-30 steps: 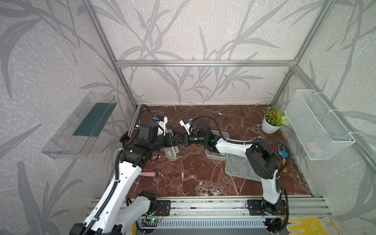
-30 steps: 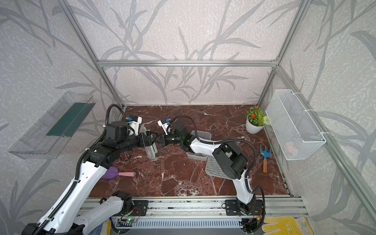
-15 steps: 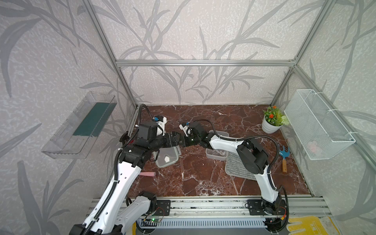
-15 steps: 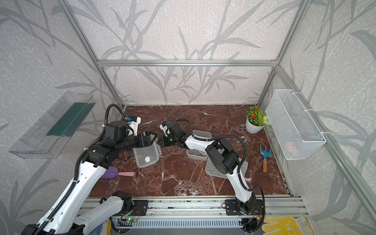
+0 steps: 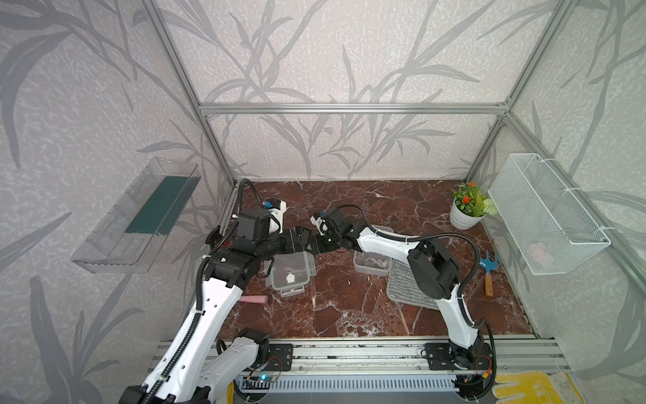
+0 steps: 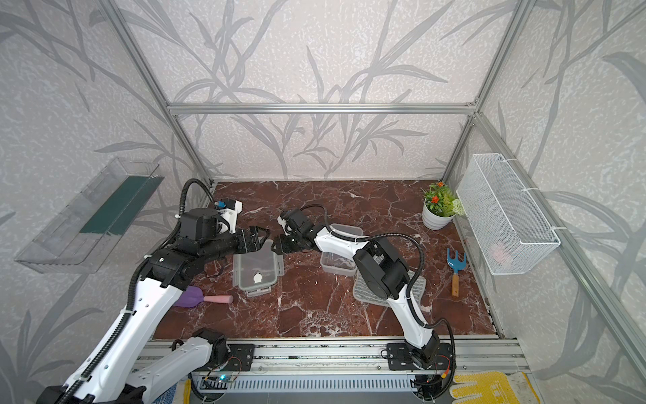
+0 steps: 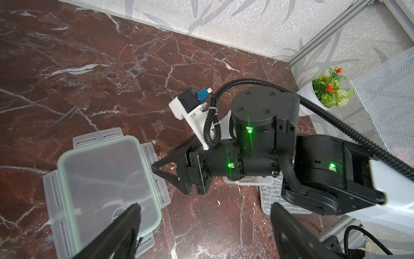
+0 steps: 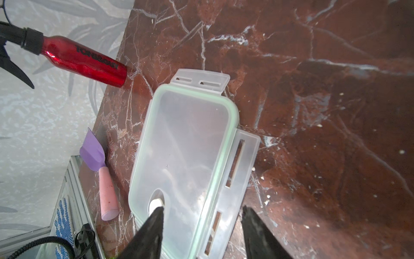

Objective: Wipe the insides of the lunch boxes
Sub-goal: Place the lid at the center of the board, then pick up the cleaning item at the center of the board.

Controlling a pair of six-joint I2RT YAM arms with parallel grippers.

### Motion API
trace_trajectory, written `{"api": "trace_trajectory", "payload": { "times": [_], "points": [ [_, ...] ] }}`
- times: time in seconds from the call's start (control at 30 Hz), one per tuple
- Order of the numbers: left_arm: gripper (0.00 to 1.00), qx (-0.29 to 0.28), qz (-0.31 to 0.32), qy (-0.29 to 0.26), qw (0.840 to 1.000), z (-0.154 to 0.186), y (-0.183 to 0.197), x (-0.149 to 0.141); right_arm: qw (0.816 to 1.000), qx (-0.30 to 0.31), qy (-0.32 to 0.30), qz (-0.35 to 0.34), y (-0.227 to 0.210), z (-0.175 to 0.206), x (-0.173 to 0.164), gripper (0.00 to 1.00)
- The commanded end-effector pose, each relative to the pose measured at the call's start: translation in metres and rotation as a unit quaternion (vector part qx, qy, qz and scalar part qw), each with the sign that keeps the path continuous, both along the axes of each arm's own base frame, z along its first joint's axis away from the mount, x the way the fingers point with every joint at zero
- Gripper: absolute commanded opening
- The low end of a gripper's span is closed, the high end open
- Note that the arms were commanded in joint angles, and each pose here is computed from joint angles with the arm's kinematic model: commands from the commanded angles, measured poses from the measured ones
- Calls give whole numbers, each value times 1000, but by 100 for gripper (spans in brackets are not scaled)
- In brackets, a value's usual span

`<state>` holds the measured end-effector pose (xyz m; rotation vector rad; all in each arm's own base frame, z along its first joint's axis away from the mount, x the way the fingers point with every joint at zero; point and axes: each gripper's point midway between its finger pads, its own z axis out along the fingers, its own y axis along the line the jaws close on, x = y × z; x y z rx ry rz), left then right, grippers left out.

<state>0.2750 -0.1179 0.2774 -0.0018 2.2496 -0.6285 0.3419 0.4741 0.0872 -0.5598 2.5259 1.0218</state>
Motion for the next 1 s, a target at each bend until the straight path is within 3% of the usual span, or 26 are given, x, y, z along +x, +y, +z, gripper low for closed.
{"api": "trace_trajectory", "payload": {
  "times": [0.0, 0.13, 0.27, 0.4, 0.5, 0.7, 0.83, 0.97],
  "points": [
    [89, -1, 3, -24, 1000, 16, 3, -2, 1000, -20, -13, 6, -5, 15, -1, 63],
    [89, 3, 6, -33, 999, 23, 4, 1, 998, -44, -50, 4, -29, 53, -3, 64],
    [89, -8, -2, -40, 999, 32, -1, 6, 996, -21, -88, -16, -69, 106, -8, 66],
    [89, -24, -15, -27, 999, 31, -11, 14, 990, -28, -126, -49, -127, 147, -20, 71],
    [87, -31, -37, 1, 999, 18, -22, 23, 985, -65, -134, -84, -175, 156, -32, 74],
    [84, -13, -72, 65, 995, -19, -51, 45, 953, -170, -159, -192, -283, 144, -52, 87],
    [84, 76, -85, 112, 987, -55, -69, 59, 938, -222, -94, -250, -345, 104, -68, 91],
    [81, 100, -102, 174, 974, -90, -86, 75, 925, -275, -47, -259, -370, 63, -80, 92]
  ]
}}
